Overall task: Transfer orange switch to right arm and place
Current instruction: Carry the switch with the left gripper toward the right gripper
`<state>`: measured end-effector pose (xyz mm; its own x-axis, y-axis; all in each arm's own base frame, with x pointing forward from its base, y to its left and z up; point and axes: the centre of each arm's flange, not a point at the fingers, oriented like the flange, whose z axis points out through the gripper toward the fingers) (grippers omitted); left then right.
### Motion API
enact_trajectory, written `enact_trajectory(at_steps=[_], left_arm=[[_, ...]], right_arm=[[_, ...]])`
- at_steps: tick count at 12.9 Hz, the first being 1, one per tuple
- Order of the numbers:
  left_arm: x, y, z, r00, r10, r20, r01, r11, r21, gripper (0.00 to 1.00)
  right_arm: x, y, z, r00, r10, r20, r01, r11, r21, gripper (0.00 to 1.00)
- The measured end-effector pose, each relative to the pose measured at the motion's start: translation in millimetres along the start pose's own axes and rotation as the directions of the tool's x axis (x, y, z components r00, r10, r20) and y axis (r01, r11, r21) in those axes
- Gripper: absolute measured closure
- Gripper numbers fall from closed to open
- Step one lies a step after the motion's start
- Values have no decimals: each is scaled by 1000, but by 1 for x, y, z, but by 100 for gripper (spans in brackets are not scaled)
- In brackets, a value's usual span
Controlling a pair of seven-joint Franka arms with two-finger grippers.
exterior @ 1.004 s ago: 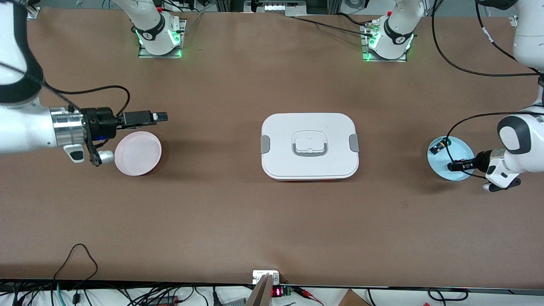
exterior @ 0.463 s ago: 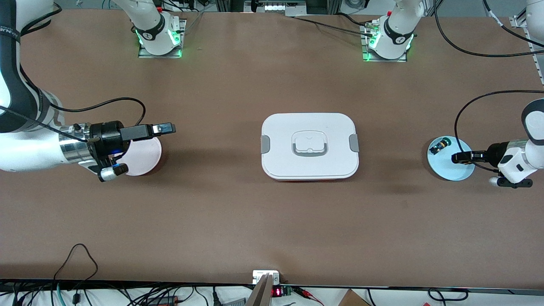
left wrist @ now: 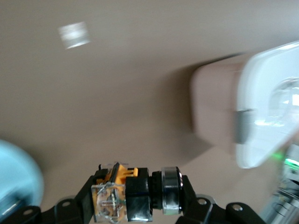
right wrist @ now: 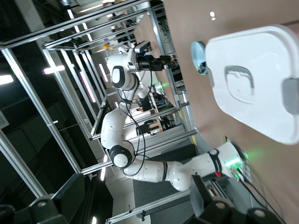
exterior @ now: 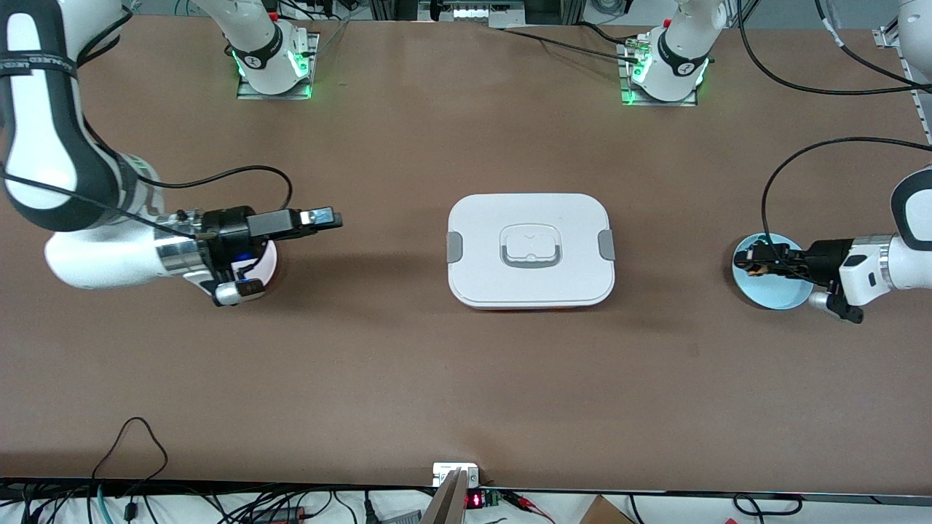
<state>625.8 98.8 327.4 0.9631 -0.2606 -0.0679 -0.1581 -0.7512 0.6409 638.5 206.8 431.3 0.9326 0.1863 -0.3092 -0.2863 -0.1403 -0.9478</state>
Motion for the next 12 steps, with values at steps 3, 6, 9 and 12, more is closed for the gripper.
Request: enact_trajectory(at_steps=[3, 6, 9, 12], left_arm=[[13, 31, 12, 974, 208, -85, -220, 961, -170, 28], [19, 62, 26, 923, 348, -164, -384, 866, -321, 28], [33, 103, 41, 830, 484, -276, -557, 741, -375, 28], [45, 143, 55, 698, 593, -402, -716, 587, -378, 28]], right_arm=[[2, 4, 37, 998, -52, -46, 54, 998, 46, 0], [0, -2, 57, 995, -42, -85, 50, 994, 94, 0], [-3, 3, 64, 996, -29, -88, 38, 995, 96, 0], [-5, 8, 71, 996, -28, -86, 36, 995, 89, 0]])
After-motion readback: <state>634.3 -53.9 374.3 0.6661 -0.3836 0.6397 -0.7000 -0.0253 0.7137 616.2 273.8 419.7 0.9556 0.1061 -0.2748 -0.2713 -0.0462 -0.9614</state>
